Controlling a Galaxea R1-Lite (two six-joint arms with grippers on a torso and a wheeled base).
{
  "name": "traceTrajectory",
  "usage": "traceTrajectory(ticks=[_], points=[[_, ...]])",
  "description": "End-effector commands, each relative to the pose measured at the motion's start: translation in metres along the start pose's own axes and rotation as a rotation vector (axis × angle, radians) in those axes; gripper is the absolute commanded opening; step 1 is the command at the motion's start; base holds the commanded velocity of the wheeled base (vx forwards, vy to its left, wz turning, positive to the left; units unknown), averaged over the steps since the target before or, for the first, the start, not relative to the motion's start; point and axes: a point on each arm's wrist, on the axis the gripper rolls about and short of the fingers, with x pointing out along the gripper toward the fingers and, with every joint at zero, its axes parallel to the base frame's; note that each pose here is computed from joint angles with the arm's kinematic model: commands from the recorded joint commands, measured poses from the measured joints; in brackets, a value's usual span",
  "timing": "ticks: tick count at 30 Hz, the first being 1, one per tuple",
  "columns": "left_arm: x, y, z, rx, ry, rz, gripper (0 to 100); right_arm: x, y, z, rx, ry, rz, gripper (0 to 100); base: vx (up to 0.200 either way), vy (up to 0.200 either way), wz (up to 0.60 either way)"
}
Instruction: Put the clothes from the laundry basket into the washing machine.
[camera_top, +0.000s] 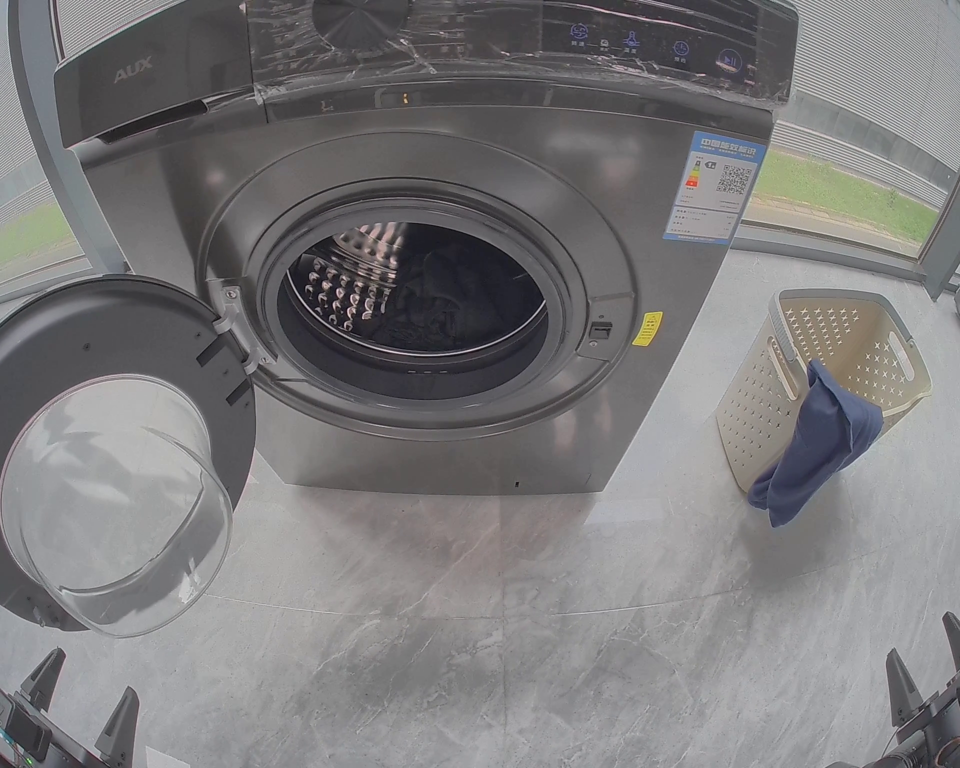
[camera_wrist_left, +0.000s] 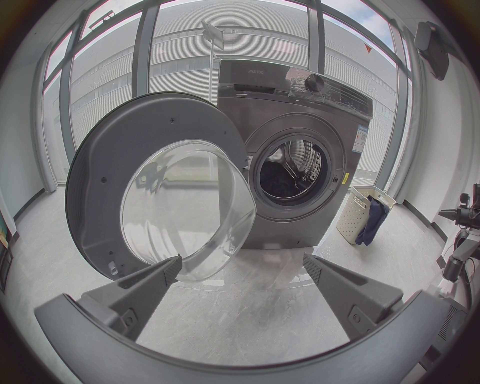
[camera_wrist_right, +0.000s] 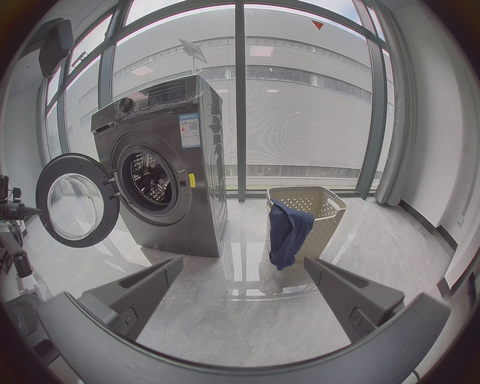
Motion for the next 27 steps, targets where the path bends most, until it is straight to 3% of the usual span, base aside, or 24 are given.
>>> traceTrajectory(ticks=[1,4,25,27], points=[[0.0017,0.0002,-0.0048,0.006,0.024,0.002,100,0.0006,0.0001,-0.0050,0.000,0.008,0.000,100,0.000,0.000,0.00],[0.0017,0.0001,-0.0048,0.016,0.024,-0.001,100,0.0006,0.0000,-0.0050,0.000,0.008,0.002,100,0.000,0.000,0.00],[0.0017,0.0002,-0.0048,0.027,0.024,-0.003,100,0.0006,0.0000,-0.0050,0.000,0.008,0.002,100,0.000,-0.200,0.00],[0.0017,0.0002,-0.0048,0.027,0.024,-0.003,100,0.0006,0.0001,-0.0050,0.000,0.008,0.000,100,0.000,0.000,0.00]])
